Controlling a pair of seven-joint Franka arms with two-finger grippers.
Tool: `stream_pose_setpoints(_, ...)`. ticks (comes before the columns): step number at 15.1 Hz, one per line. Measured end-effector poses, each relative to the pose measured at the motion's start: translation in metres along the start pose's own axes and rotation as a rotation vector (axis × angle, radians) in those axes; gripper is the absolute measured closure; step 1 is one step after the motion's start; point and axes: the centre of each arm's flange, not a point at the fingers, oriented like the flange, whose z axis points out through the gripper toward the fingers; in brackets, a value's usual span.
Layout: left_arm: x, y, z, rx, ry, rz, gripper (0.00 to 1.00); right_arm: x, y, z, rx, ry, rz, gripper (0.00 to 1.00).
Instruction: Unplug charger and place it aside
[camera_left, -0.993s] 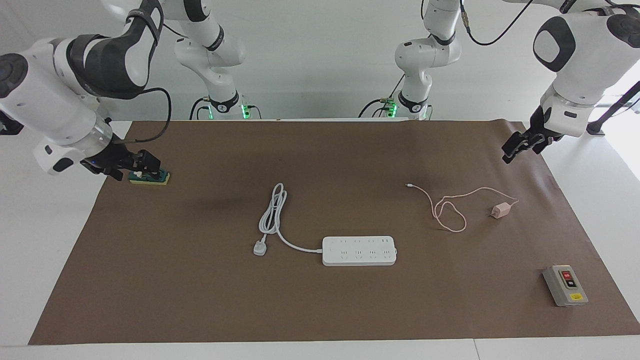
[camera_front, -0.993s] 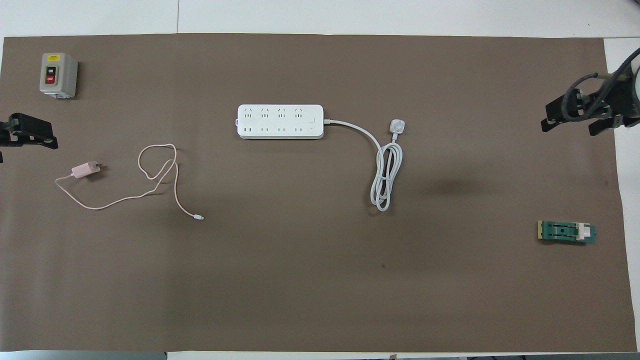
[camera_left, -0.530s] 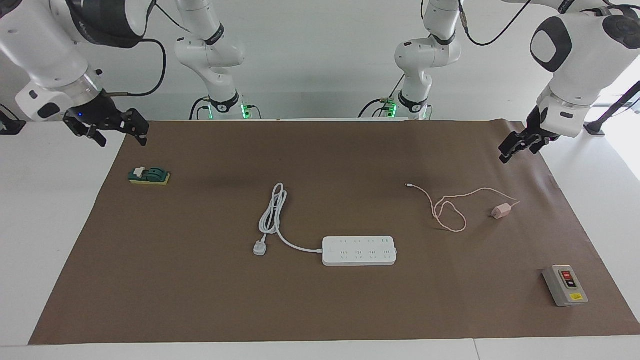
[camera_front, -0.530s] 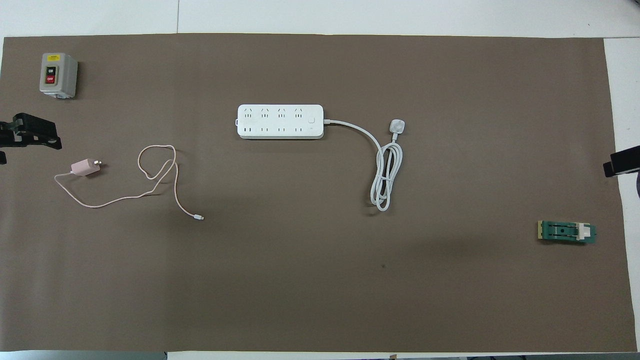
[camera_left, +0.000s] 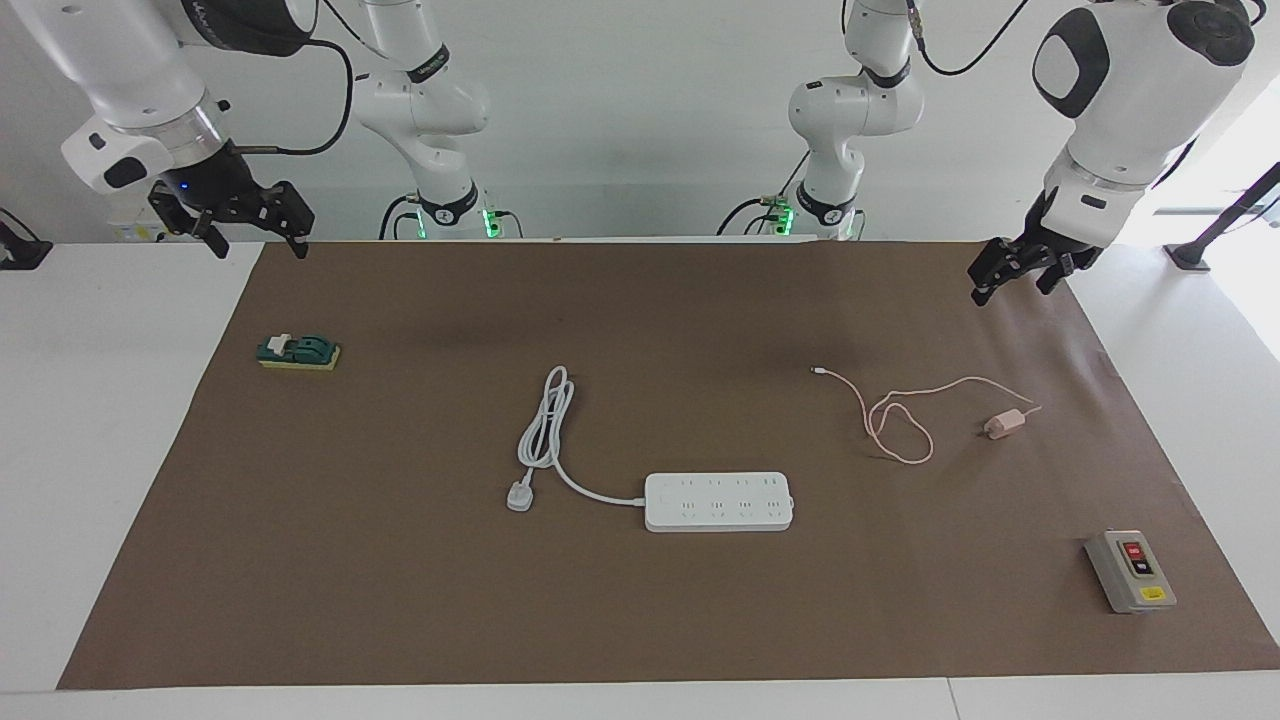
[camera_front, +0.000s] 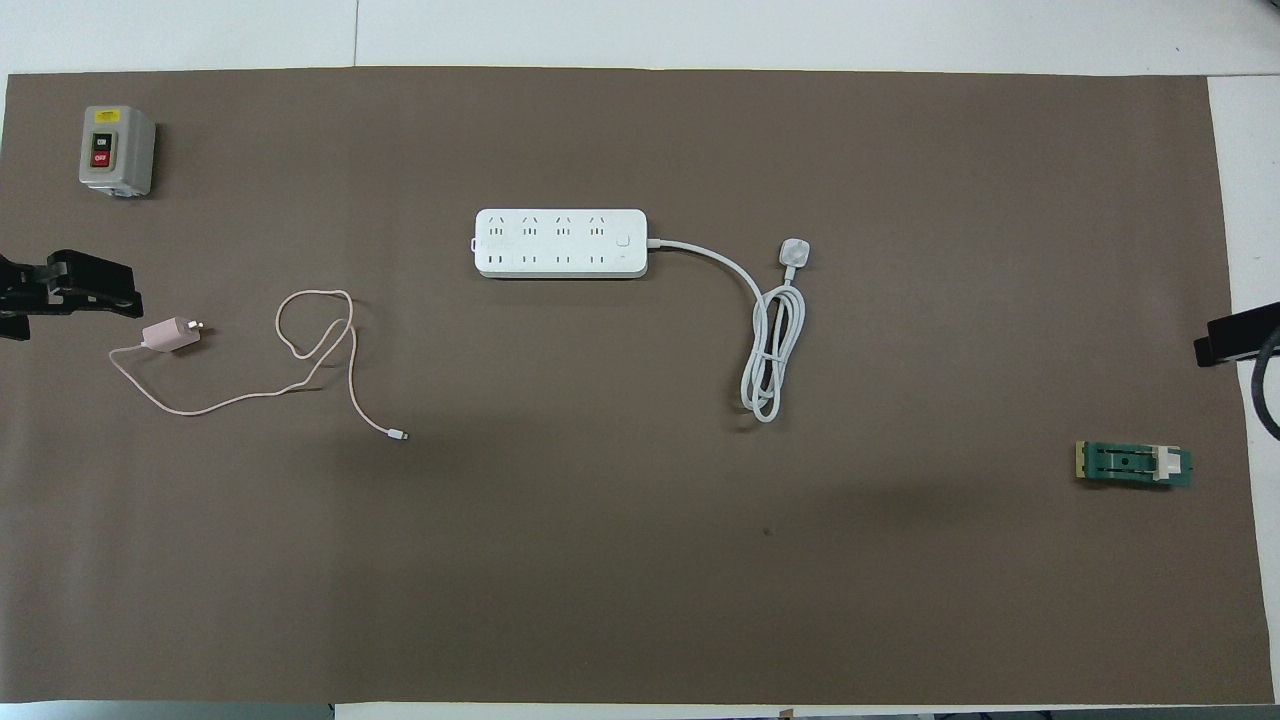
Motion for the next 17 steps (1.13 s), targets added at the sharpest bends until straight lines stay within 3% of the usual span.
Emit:
stream_pose_setpoints(6, -0.005, 0.001, 0.001, -0.005, -0.013, 0.035, 0.0, 0.001, -0.002, -0.001, -0.002, 0.003, -0.003, 0.0)
stream_pose_setpoints(12, -0.012, 0.008, 0.006, -0.003, -0.072, 0.052, 0.0, 0.011, -0.004, 0.009, -0.002, -0.014, -0.007, 0.0)
stream_pose_setpoints(17, -0.009, 0.008, 0.013, -0.003, -0.084, 0.052, 0.0, 0.007, -0.005, -0.009, -0.006, 0.023, -0.008, 0.0)
